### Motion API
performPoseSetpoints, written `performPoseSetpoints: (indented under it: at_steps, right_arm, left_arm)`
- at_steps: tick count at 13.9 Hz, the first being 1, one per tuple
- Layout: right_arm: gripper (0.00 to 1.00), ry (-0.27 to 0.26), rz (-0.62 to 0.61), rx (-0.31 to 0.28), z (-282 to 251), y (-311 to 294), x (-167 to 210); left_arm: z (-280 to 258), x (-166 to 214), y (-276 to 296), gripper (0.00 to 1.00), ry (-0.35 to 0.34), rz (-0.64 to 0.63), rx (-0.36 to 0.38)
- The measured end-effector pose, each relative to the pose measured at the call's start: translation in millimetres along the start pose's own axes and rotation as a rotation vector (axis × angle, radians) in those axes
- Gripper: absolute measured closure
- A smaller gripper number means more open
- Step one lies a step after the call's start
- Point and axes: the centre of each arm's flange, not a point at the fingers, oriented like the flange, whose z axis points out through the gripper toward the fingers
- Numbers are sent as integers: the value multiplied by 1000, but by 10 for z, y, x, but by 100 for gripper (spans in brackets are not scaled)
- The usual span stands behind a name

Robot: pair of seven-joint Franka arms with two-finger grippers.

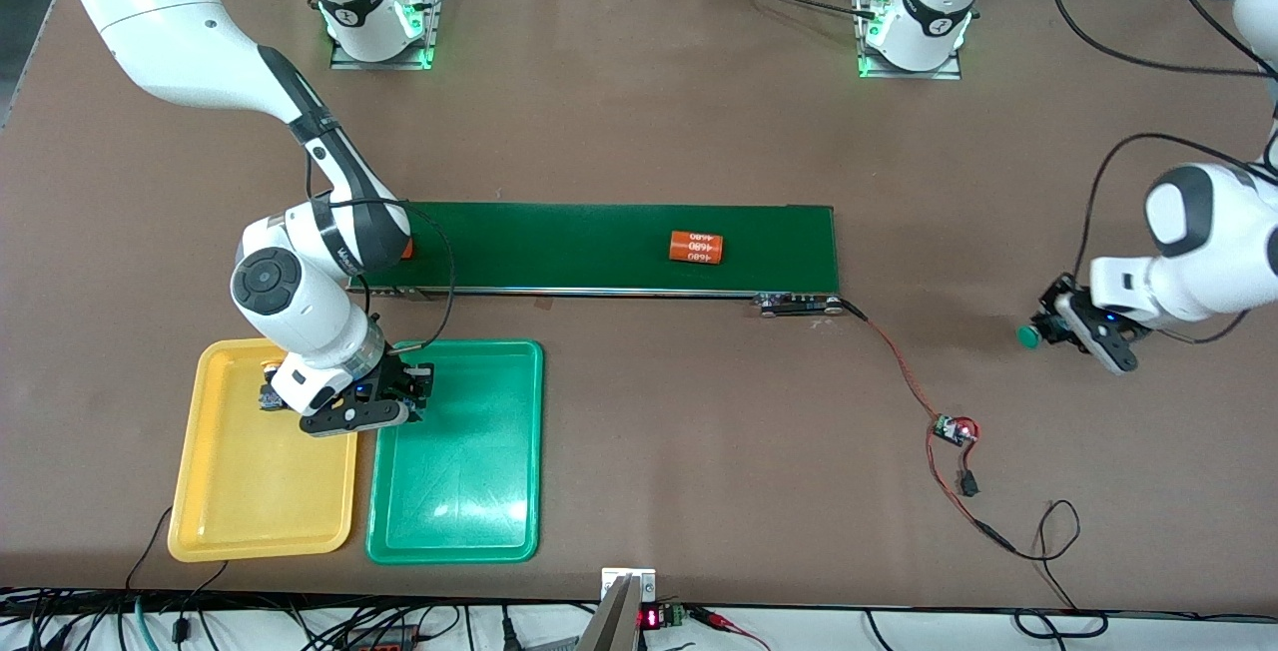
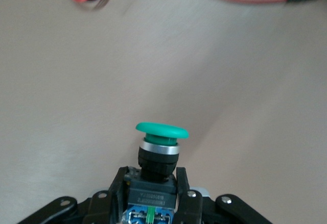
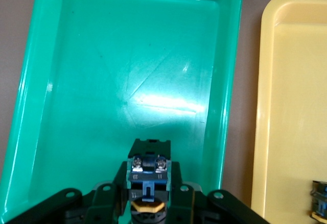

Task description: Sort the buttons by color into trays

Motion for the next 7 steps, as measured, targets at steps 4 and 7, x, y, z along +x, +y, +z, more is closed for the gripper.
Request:
performPoseSetpoints:
  at_steps: [4, 7]
  right_arm:
    - [29, -2, 4, 0, 13, 27, -2]
    - [15, -3, 6, -1, 20, 42, -4]
  left_arm:
    - [-430, 752, 985, 59, -93, -206, -19]
    - [-572, 1315, 1712, 59, -98, -347, -58]
